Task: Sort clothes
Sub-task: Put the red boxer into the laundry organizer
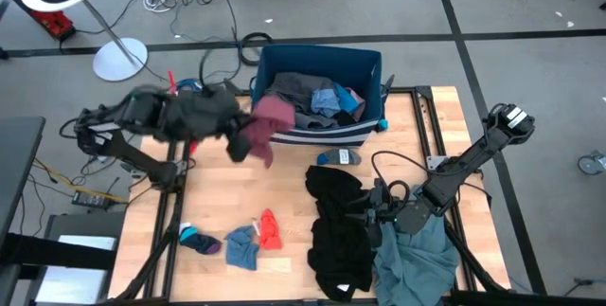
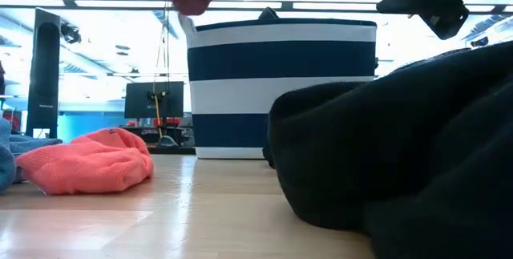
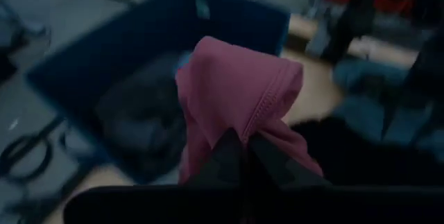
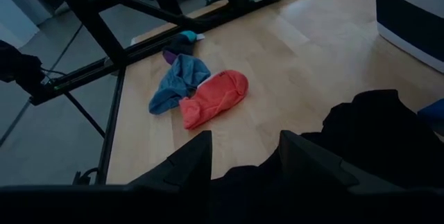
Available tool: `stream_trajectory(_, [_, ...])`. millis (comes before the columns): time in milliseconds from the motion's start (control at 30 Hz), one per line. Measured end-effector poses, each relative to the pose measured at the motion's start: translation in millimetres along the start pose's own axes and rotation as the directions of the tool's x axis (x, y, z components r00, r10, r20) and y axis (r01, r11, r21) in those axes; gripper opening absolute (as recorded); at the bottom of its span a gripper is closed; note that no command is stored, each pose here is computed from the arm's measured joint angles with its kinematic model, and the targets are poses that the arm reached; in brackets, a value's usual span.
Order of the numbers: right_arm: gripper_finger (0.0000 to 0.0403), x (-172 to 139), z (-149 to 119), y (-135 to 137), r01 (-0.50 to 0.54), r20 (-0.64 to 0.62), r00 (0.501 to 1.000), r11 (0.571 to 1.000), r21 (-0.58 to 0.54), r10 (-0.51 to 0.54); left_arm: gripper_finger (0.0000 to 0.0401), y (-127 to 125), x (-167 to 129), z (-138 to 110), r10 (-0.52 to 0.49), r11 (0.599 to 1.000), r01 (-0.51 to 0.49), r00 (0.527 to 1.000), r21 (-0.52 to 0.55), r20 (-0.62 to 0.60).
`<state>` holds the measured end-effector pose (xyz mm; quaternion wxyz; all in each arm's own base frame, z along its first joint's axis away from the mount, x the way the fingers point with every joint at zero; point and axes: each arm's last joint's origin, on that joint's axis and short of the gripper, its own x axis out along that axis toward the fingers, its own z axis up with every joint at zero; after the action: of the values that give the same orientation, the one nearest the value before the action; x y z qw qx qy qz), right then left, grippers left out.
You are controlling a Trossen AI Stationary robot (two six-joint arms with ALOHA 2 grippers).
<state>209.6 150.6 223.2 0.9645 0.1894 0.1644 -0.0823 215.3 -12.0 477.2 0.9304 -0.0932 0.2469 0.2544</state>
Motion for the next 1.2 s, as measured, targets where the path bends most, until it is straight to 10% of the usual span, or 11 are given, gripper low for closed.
stream_trajectory(600, [0.0170,0.7,0.1,-1.3,0.012,-0.001,1.000,1.000,-0.017,-0.012,0.0010,57.8,154.9,77.4,-0.178,0.983,0.183,0.947,0.007,0.268])
stream_trajectory(1200, [0.0170,0.9,-1.3,-3.0,0.024,-0.014,1.000,0.999,-0.040,-0.025,0.0046,79.4,275.8,37.8,-0.175,0.983,0.176,0.984,-0.045,0.027])
